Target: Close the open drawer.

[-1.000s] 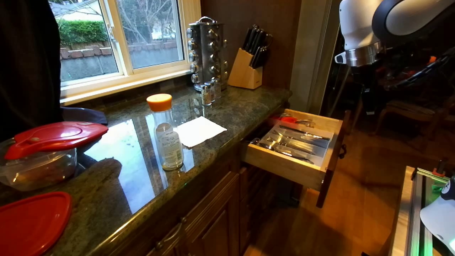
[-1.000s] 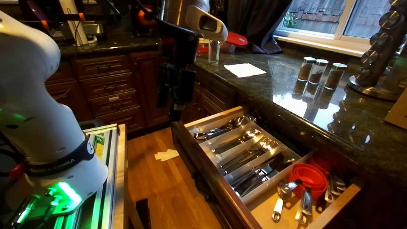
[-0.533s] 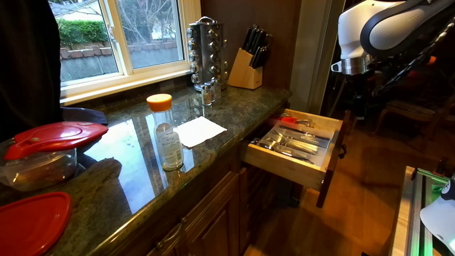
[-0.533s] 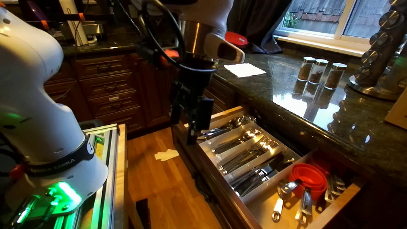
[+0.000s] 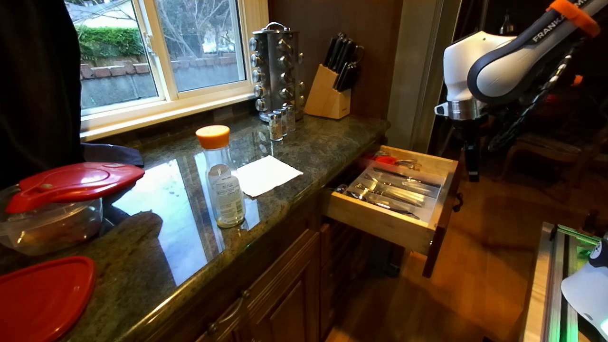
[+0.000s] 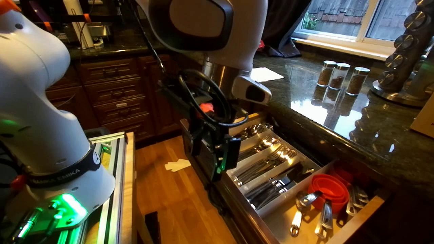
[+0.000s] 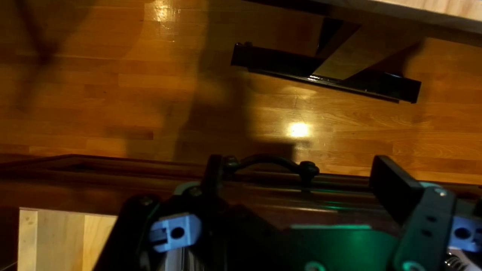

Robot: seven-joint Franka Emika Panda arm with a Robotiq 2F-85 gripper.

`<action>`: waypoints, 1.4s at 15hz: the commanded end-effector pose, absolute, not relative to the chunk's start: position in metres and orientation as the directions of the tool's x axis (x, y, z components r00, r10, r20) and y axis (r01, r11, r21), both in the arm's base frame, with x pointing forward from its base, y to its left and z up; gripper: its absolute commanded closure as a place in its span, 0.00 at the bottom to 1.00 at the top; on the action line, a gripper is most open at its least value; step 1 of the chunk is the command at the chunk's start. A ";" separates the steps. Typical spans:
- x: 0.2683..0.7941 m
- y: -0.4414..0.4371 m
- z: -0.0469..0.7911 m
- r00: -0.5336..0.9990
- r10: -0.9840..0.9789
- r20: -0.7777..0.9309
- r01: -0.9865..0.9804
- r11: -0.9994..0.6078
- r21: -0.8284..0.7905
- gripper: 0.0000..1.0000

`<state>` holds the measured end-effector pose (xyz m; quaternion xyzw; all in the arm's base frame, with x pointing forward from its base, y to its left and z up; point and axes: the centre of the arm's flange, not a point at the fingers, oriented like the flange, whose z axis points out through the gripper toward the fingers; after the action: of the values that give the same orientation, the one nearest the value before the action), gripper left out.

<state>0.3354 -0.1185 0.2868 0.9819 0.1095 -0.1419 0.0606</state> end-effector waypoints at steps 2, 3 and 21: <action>0.326 -0.132 0.250 0.934 0.192 -0.302 0.222 -0.973 0.067 0.00; 0.326 -0.133 0.246 0.935 0.180 -0.306 0.209 -0.976 0.065 0.00; 0.364 -0.134 0.248 0.966 0.240 0.092 0.233 -0.969 0.085 0.00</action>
<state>0.3758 -0.1383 0.2537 0.9928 0.1066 0.0219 0.0499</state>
